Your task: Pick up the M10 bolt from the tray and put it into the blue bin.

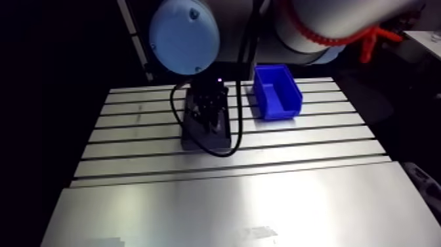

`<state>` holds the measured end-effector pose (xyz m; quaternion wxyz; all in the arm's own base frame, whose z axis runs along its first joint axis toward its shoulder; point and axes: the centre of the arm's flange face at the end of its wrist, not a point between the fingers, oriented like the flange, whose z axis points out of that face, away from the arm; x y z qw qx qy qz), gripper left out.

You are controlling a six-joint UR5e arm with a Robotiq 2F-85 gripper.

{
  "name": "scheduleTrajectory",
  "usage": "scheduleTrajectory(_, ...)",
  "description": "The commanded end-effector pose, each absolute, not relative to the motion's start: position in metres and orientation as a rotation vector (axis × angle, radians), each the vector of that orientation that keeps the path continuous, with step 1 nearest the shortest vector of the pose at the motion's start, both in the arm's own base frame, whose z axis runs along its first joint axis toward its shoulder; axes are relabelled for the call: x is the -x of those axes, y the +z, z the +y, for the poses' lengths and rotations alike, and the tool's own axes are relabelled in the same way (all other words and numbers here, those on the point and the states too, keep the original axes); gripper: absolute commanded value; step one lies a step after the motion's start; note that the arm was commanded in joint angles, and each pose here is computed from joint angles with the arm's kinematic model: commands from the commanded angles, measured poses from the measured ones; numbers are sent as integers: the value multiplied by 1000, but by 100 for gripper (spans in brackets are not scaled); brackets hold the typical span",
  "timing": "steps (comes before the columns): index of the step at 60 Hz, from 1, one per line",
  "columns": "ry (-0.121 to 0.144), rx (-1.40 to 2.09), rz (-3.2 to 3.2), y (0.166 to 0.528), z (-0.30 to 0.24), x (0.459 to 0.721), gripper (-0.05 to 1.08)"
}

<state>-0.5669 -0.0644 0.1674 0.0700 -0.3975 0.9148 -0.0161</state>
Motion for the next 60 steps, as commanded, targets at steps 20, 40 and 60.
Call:
scheduleTrajectory(20, -38, 1198, 2748, 167, -64, 567, 71)
scheduleTrajectory(40, -40, 1201, 2744, 166, -66, 565, 79)
scheduleTrajectory(60, -37, 1234, 2750, 178, -64, 569, 91)
